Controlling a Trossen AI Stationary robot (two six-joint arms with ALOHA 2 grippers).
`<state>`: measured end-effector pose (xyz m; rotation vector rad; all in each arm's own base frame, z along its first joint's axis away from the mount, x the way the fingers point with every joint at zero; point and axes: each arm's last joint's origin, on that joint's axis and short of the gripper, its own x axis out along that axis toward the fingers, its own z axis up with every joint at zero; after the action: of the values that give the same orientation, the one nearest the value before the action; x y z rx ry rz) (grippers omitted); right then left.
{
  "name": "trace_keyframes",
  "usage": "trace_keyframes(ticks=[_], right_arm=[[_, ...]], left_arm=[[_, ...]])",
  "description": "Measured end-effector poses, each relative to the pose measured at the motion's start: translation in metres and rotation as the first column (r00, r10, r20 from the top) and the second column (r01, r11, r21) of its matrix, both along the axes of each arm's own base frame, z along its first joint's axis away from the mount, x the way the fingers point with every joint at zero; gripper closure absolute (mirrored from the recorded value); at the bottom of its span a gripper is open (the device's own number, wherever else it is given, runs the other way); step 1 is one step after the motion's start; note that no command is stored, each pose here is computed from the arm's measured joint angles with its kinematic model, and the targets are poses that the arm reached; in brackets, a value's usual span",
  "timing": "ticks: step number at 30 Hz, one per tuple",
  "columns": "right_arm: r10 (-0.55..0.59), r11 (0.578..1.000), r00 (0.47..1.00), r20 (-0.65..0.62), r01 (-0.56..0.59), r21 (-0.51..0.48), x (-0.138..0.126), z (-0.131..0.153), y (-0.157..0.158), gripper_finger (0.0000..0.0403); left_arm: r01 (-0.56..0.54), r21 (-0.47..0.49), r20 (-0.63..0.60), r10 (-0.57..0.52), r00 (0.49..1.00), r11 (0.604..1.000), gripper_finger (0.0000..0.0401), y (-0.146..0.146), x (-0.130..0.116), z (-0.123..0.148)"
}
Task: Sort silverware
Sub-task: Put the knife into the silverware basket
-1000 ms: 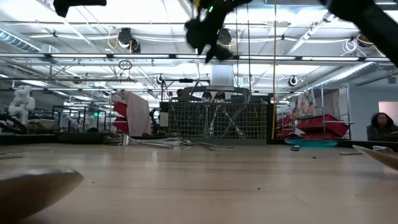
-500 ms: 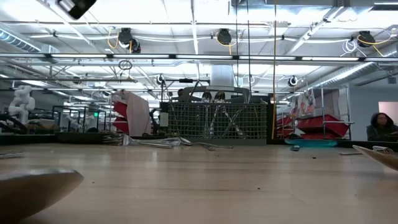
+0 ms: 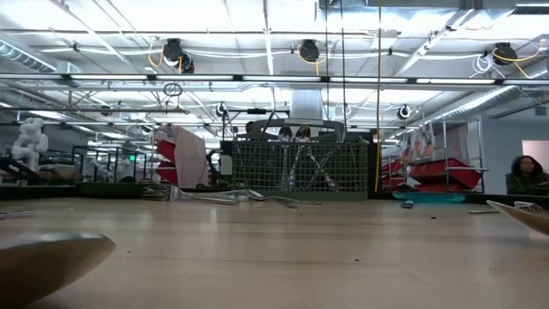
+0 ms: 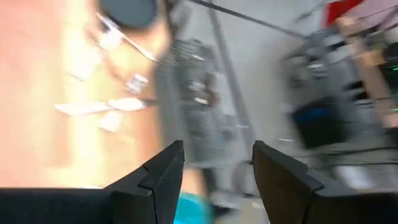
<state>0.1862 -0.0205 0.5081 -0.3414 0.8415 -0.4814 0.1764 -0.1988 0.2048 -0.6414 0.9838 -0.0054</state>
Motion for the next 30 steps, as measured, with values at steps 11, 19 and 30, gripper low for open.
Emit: trace_keyframes(ticks=[11, 19, 30], right_arm=[[0.308, 0.877, 0.921, -0.238, -0.178, 0.446, 0.069, -0.131, 0.09, 0.0239], [0.23, 0.785, 0.922, -0.31, 0.012, 0.619, 0.052, -0.243, 0.157, 0.0239], [0.128, 0.687, 0.968, -0.217, 0.071, 0.723, 0.043, -0.301, 0.201, 0.0247]], left_arm=[[-0.11, 0.047, 0.166, 0.101, 0.981, 0.993, 0.0349, 0.003, 0.015, 0.003], [-0.136, 0.09, 0.209, 0.114, 0.971, 0.987, 0.0349, 0.007, 0.019, 0.004], [-0.128, 0.101, 0.214, 0.104, 0.971, 0.987, 0.0349, 0.007, 0.019, 0.004]])
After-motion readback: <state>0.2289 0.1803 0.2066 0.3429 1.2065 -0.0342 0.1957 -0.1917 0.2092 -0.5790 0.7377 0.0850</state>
